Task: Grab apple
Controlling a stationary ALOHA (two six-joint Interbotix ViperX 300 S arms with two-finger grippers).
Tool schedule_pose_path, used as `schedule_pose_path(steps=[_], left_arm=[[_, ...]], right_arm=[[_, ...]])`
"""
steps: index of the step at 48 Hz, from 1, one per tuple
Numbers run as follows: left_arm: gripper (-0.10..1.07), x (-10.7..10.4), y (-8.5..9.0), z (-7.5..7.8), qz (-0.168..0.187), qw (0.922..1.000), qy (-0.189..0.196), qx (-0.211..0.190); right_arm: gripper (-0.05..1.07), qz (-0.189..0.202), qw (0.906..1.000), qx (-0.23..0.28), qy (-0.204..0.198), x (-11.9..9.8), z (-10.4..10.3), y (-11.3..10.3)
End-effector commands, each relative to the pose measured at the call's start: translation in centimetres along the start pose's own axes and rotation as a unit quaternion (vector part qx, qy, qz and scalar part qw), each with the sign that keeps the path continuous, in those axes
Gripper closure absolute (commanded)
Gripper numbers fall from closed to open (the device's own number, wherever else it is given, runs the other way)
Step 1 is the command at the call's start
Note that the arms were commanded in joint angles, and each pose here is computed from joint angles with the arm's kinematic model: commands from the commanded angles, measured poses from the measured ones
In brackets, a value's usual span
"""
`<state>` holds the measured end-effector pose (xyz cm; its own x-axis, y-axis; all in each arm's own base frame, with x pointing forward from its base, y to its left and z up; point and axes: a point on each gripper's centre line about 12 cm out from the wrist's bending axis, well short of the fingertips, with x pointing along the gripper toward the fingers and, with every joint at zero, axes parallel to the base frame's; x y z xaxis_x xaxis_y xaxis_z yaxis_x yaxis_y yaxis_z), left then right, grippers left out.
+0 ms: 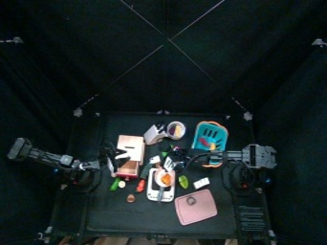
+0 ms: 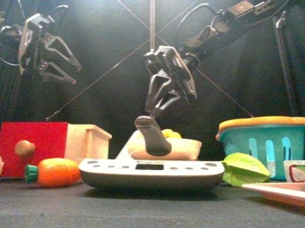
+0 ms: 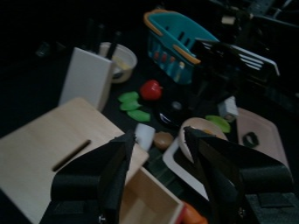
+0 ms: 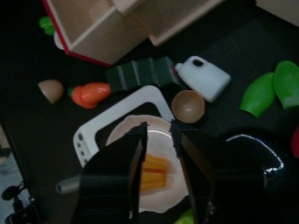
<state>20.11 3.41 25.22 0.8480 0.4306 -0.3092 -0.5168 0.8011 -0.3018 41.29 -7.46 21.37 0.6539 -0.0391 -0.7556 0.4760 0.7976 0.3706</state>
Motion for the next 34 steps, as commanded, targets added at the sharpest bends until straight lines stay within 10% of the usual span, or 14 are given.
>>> schedule_pose_path(steps=[1, 11, 34], left_arm=[[0.11, 0.3, 1.0, 0.6, 0.022, 0.9997, -0.013, -0.005], [0.11, 0.6, 2.3, -1.2, 0.034, 0.9994, 0.007, 0.004], [0.11, 0.6, 2.6, -1.1, 0.035, 0.9991, -0.002, 0.024]], right_arm=[[0.2, -0.005, 0.9999, 0.006, -0.012, -1.7, 1.2, -0.7], [0.01, -0.032, 0.9991, -0.009, 0.027, -2.2, 1.0, -1.6], [0.0, -0.066, 0.9879, 0.014, 0.14, -2.4, 0.9, -1.8]])
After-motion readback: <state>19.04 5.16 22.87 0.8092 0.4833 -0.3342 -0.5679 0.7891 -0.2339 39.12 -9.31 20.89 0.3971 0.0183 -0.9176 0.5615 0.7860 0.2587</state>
